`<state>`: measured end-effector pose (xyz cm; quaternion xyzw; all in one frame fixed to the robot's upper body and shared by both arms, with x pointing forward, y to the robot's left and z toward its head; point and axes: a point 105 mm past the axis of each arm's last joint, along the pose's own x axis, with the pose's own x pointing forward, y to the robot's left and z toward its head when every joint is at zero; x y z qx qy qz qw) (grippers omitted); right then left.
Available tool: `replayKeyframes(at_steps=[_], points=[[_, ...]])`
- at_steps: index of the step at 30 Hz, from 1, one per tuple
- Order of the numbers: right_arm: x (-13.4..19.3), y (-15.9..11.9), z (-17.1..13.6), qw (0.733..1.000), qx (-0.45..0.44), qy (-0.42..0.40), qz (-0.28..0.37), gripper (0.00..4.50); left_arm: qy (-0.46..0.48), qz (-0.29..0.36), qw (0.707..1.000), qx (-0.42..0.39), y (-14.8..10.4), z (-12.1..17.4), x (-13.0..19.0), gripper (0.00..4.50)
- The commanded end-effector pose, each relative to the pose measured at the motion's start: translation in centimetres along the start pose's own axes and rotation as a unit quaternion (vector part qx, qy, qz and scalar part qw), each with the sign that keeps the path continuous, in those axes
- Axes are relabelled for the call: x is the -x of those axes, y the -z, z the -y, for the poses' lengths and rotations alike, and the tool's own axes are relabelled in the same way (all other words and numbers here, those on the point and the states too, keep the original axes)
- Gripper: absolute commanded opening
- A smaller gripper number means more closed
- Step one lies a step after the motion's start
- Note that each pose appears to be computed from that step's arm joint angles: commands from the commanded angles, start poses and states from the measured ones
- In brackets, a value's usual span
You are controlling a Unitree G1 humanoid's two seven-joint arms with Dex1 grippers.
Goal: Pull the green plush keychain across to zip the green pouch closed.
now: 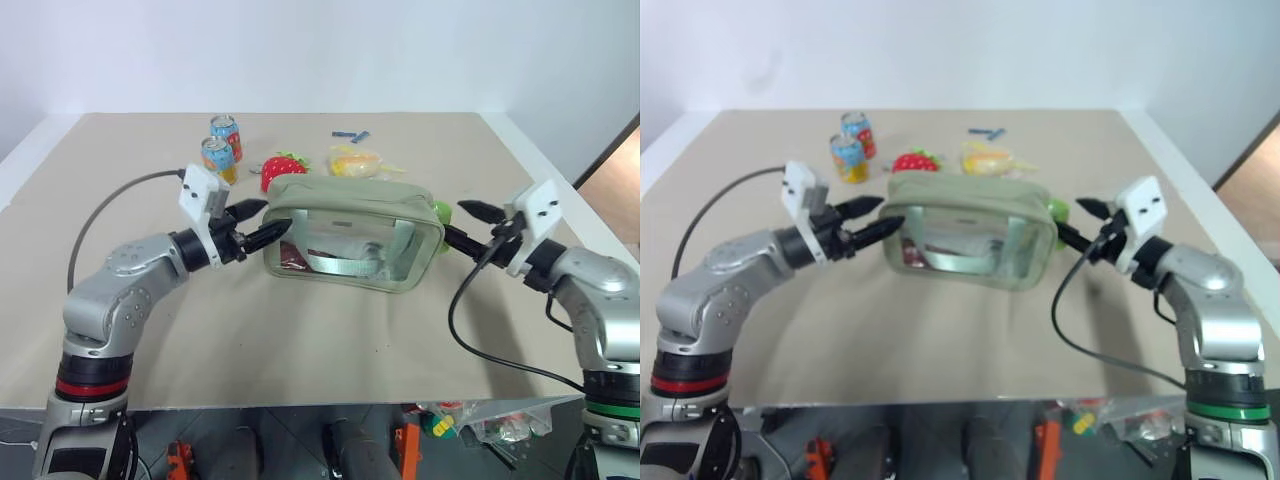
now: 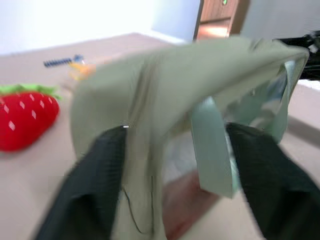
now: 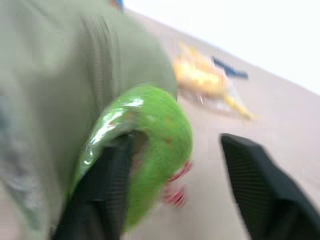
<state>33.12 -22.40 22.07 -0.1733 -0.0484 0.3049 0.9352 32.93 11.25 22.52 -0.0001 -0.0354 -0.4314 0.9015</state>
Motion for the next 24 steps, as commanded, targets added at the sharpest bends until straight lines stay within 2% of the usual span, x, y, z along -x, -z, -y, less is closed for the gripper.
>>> replayKeyframes(at_steps=[1, 6, 9, 16, 19, 24], points=[[1.1, -2.6, 0.3, 0.999, 0.019, -0.005, 0.040, 4.45, 0.001, 0.017, 1.000, -0.016, -1.5, -0.5, 0.2, 4.50], [2.3, -5.3, 1.6, 0.996, -0.001, 0.024, 0.091, 4.45, -0.005, 0.028, 0.999, -0.021, -2.1, -1.2, 0.4, 4.50], [2.7, -6.1, 1.2, 0.995, -0.024, 0.013, 0.099, 4.45, -0.015, 0.027, 0.999, -0.030, -2.2, -1.7, 0.8, 4.50], [3.9, -6.1, -2.7, 0.994, -0.039, -0.092, 0.054, 4.45, -0.046, 0.018, 0.998, -0.047, -1.1, -2.0, 3.0, 4.50], [3.7, -5.3, -5.5, 0.989, -0.042, -0.135, 0.035, 4.45, -0.098, 0.015, 0.993, -0.063, 0.4, -2.4, 5.1, 4.50], [3.2, -2.9, -6.6, 0.993, -0.041, -0.105, 0.030, 4.45, -0.141, -0.022, 0.987, -0.073, 3.5, -1.8, 6.3, 4.50]])
